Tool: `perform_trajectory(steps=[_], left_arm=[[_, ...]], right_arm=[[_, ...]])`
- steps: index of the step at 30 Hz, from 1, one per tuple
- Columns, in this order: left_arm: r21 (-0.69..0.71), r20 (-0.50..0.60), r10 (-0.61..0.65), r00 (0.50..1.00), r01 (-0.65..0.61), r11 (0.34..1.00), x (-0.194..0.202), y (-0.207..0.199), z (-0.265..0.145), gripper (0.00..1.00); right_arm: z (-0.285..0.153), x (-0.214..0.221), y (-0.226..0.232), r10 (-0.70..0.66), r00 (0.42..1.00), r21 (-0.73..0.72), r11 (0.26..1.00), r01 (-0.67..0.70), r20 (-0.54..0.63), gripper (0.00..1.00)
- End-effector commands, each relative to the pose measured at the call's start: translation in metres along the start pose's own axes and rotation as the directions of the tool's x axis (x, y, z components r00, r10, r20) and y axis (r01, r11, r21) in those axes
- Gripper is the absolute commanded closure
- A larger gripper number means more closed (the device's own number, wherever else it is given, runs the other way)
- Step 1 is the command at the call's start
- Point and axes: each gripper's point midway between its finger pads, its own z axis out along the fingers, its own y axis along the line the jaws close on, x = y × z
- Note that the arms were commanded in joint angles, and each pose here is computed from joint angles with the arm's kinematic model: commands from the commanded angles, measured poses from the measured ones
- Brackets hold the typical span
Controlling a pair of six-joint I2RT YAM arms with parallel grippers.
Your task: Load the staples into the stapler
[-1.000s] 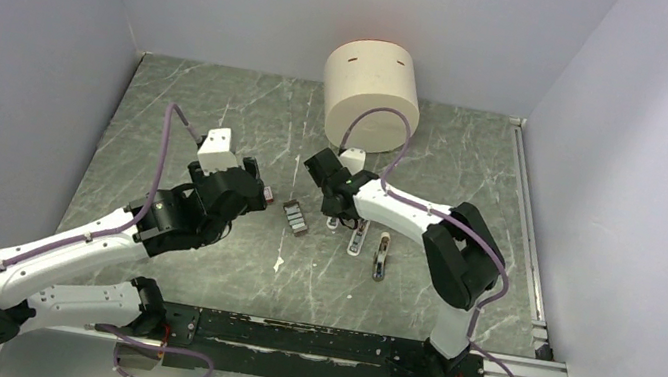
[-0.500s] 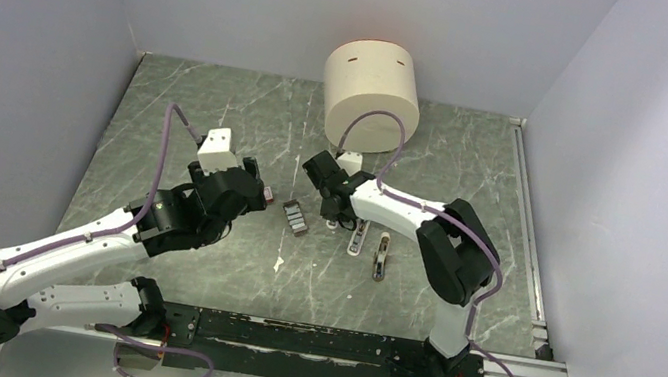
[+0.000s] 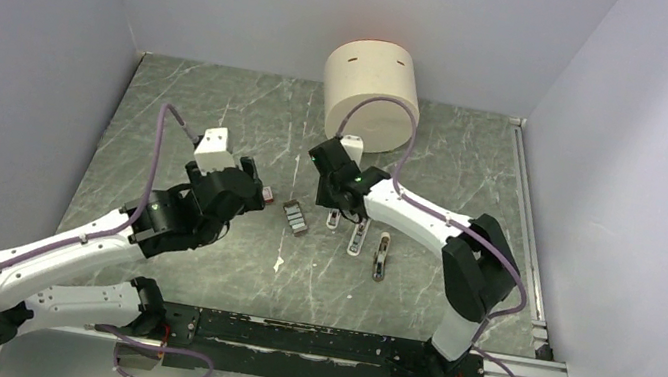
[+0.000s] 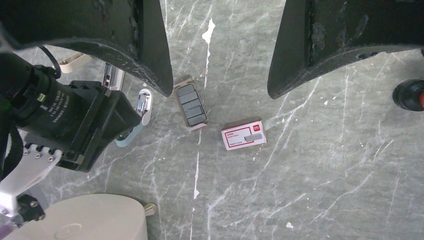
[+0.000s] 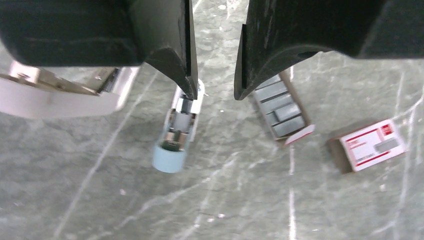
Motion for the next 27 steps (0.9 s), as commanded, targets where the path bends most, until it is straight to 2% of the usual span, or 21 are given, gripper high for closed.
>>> perform_trajectory(steps=[1,6,13,16,20,27], left_arm=[[0.011,0.047,-0.043,0.998,0.043,0.999,-0.023,0.000,-0.010,0.26],[0.014,0.076,-0.061,0.995,0.060,0.998,-0.036,0.003,-0.017,0.26],[0.009,0.076,-0.061,0.995,0.060,0.998,-0.036,0.007,-0.018,0.26],[0.004,0.074,-0.056,0.996,0.056,0.998,-0.034,0.007,-0.017,0.26],[0.002,0.070,-0.053,0.996,0.053,0.999,-0.031,0.006,-0.015,0.25],[-0.003,0.065,-0.047,0.997,0.047,0.999,-0.028,0.006,-0.013,0.25]], right_arm=[[-0.011,-0.006,0.042,-0.092,0.996,-0.187,0.978,0.094,0.023,0.60],[-0.015,0.005,0.082,-0.201,0.979,-0.316,0.927,0.203,0.040,0.53],[0.009,0.024,0.095,-0.305,0.952,-0.262,0.920,0.292,-0.009,0.49],[0.017,0.028,0.093,-0.316,0.948,-0.233,0.925,0.301,-0.030,0.51],[0.024,0.032,0.090,-0.320,0.946,-0.211,0.929,0.304,-0.045,0.62],[0.036,0.039,0.085,-0.344,0.937,-0.173,0.928,0.329,-0.063,0.59]])
